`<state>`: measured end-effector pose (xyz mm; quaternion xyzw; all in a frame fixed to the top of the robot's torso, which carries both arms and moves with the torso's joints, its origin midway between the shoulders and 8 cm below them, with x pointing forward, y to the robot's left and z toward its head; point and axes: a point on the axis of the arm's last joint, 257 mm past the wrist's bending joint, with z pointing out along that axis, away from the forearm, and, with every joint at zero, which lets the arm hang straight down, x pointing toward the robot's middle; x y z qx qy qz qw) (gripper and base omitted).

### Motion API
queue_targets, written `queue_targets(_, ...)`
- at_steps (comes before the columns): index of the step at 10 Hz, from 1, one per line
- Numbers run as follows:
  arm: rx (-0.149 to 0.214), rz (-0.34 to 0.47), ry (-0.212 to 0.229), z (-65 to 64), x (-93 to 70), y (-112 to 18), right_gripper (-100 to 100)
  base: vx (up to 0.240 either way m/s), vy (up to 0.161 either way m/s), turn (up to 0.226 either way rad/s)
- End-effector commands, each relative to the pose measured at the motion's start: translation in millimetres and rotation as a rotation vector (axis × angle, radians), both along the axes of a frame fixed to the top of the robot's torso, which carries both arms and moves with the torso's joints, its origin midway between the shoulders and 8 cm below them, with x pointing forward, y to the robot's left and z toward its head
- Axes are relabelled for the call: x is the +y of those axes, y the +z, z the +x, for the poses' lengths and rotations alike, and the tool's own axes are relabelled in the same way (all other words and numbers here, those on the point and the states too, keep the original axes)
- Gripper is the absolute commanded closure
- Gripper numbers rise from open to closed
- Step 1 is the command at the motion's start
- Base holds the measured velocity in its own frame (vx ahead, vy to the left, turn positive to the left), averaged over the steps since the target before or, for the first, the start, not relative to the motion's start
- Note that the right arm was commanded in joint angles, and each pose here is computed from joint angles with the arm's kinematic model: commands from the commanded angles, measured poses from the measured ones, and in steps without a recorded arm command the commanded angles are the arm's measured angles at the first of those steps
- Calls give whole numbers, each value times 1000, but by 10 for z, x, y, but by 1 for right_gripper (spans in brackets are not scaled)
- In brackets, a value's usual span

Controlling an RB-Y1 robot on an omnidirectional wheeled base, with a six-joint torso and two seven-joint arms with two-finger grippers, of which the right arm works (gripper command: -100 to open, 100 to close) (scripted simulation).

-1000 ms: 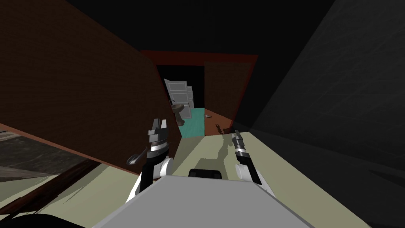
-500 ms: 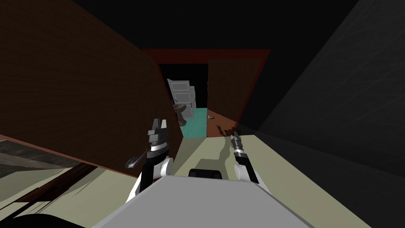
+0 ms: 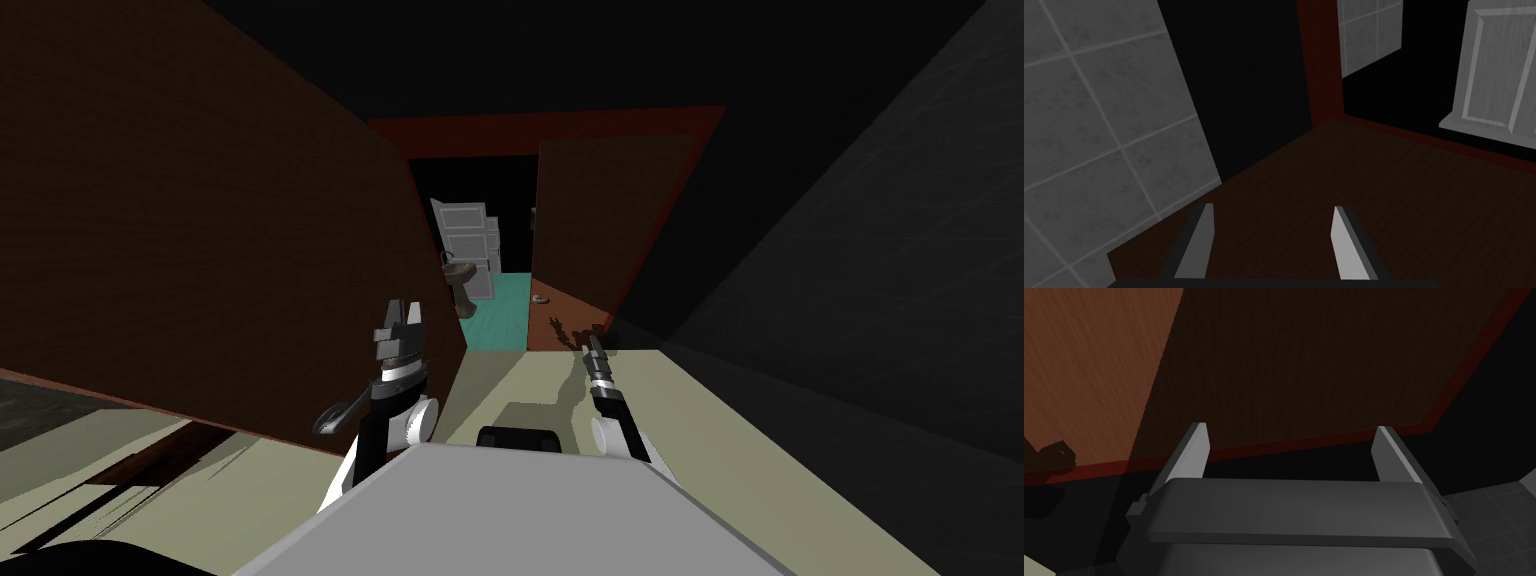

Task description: Pull the door open

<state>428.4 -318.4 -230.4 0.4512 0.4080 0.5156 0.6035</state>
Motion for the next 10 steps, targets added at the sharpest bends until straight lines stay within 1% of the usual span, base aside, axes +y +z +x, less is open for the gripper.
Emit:
queue_targets(1, 13, 6, -2, 13, -13, -97, -100, 106, 23, 90)
queue_targets(5, 46, 20, -8, 32, -48, -328, -100, 114, 17, 106)
queue_targets(10, 87, 36, -19, 39, -96, -603, -100, 110, 5, 82)
